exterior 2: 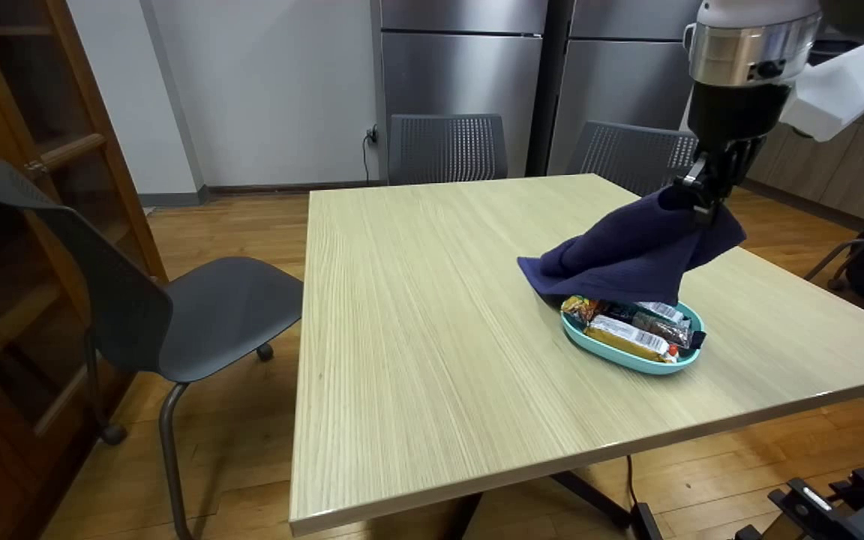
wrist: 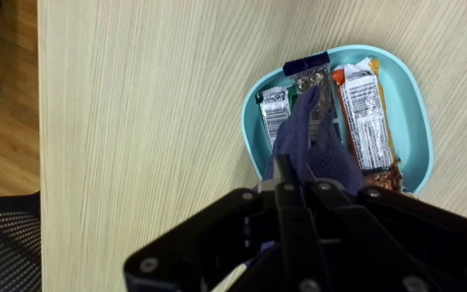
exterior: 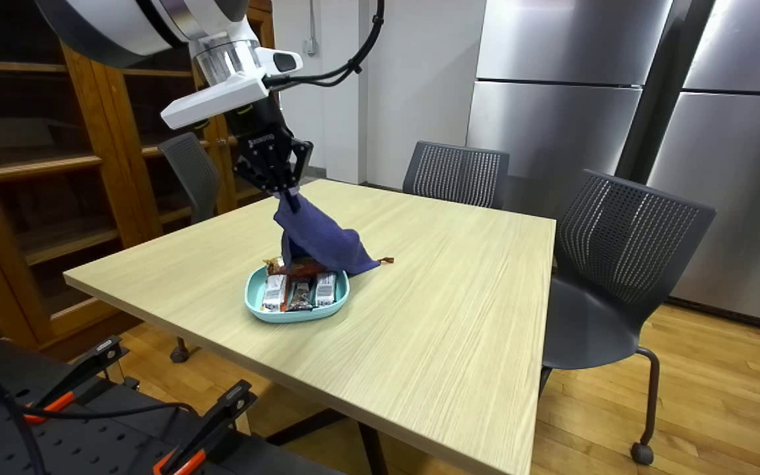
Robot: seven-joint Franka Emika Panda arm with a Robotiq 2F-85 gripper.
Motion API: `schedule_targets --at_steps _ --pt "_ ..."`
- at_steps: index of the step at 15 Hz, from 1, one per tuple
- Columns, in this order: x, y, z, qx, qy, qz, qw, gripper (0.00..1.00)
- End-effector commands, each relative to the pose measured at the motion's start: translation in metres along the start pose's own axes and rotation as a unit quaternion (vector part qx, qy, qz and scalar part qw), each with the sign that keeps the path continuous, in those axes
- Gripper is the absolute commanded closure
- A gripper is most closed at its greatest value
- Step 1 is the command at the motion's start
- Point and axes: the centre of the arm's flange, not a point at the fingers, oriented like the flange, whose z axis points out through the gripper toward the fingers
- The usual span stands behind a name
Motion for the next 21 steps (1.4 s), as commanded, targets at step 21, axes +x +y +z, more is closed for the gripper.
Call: schedule_targets --at_steps 21 --pt "-0.005 0.012 0.068 -0.049 -0.164 0.030 0.9848 0.99"
